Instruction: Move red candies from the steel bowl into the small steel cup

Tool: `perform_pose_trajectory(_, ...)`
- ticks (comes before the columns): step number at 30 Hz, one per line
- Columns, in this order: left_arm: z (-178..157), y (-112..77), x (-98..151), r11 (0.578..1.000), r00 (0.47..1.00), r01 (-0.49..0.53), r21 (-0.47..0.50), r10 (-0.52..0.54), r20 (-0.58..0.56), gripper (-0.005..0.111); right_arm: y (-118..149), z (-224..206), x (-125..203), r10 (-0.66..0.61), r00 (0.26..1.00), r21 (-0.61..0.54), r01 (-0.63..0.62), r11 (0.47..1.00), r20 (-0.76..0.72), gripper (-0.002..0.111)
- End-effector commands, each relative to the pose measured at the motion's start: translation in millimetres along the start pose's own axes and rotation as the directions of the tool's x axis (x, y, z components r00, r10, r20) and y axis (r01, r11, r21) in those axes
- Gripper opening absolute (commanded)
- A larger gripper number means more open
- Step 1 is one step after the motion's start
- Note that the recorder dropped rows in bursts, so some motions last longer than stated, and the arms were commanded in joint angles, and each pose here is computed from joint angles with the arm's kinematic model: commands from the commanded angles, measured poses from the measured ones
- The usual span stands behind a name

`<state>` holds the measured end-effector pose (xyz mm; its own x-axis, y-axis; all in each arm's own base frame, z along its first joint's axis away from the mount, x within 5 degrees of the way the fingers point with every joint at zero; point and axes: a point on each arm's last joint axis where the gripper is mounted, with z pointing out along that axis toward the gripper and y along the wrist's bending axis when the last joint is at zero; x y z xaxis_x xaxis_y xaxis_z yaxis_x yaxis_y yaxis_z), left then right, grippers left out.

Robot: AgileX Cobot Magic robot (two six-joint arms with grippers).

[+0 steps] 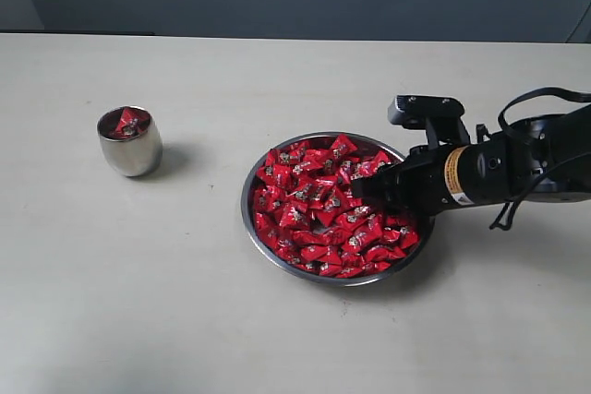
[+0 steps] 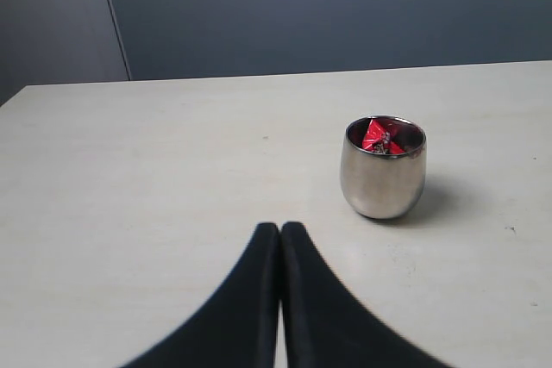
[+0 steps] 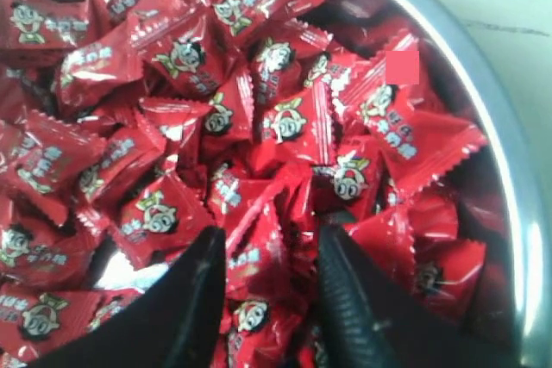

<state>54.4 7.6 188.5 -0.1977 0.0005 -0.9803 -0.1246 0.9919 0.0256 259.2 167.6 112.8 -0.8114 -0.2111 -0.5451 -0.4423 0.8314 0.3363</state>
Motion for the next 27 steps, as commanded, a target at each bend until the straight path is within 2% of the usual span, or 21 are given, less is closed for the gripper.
perform_pose_trajectory(1, 0.0, 0.0, 1.1, 1.0, 1.0, 0.0, -0.001, 0.0, 0.0, 0.0, -2.4, 5.5, 2.2, 0.012, 1.0, -0.007, -0.012, 1.0, -0.015, 0.035)
perform_pose_trajectory(27, 0.0, 0.0, 1.1, 1.0, 1.0, 0.0, -0.001, 0.0, 0.0, 0.0, 5.7, 5.4, 0.9, 0.033, 0.999, -0.097, -0.033, 0.995, -0.002, 0.035)
